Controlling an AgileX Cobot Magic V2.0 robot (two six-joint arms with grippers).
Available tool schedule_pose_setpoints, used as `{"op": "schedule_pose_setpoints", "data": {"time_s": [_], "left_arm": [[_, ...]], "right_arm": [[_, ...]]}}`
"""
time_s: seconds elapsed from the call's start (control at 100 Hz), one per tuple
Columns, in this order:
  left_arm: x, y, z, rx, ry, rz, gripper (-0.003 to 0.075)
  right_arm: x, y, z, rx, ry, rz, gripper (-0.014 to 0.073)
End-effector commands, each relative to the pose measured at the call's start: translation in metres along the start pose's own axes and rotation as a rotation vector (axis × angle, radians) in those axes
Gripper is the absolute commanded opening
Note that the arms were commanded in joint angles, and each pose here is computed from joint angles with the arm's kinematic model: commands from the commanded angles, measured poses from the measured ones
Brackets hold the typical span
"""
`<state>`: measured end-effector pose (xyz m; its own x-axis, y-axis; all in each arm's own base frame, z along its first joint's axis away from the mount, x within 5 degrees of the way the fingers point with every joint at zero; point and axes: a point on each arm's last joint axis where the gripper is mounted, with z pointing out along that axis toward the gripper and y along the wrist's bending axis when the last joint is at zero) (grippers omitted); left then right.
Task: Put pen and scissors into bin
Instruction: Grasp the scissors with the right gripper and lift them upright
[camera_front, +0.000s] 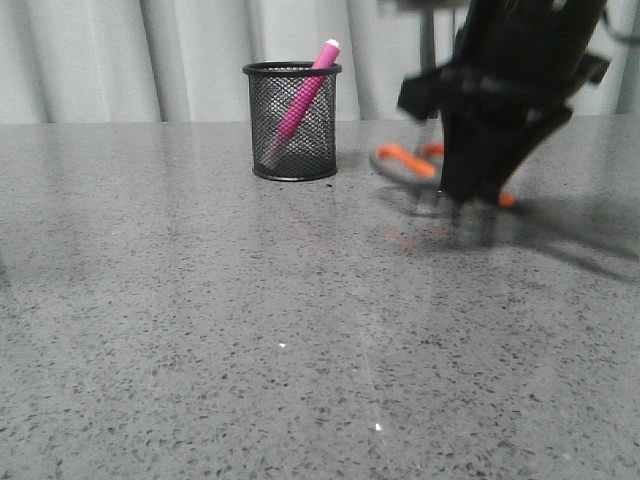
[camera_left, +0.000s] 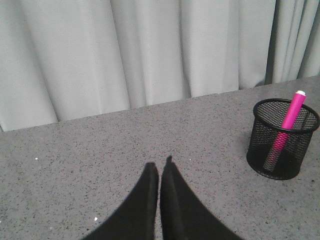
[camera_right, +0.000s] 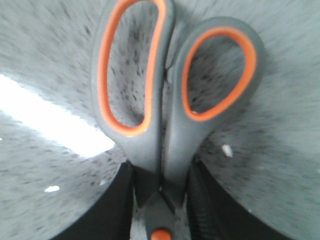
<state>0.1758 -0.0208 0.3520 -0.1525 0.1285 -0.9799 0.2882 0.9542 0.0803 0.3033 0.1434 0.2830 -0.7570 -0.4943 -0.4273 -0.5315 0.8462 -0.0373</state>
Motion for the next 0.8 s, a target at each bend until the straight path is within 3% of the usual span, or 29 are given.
{"op": "schedule_pose_setpoints", "data": {"time_s": [0.0,0.2,0.28,0.62,0.79], "left_arm": [[-0.012,0.003,-0.004,-0.03,-0.054,-0.035,-0.0019],[-0.013,0.003,-0.004,-0.028,-0.059,-0.05,-0.0019],[-0.013,0.003,-0.004,-0.026,-0.059,-0.051,-0.0019],[-0.013,0.003,-0.004,-0.026,-0.059,-0.051,-0.0019],[-0.013,0.003,-0.004,-0.026,-0.059,-0.051,-0.0019]], "right_arm": [[-0.003,0.0,-0.06,0.033,-0.281,0.004,-0.0076],[0.025,0.005,-0.104,0.069,-0.783,0.06,-0.0076],[0.028,0.004,-0.111,0.093,-0.922,0.07,-0.0076],[-0.019,0.007,-0.1,0.154,-1.414,0.065,-0.0076],[-0.057,0.016,-0.078,0.128,-1.474,0.051,-0.0076]]}}
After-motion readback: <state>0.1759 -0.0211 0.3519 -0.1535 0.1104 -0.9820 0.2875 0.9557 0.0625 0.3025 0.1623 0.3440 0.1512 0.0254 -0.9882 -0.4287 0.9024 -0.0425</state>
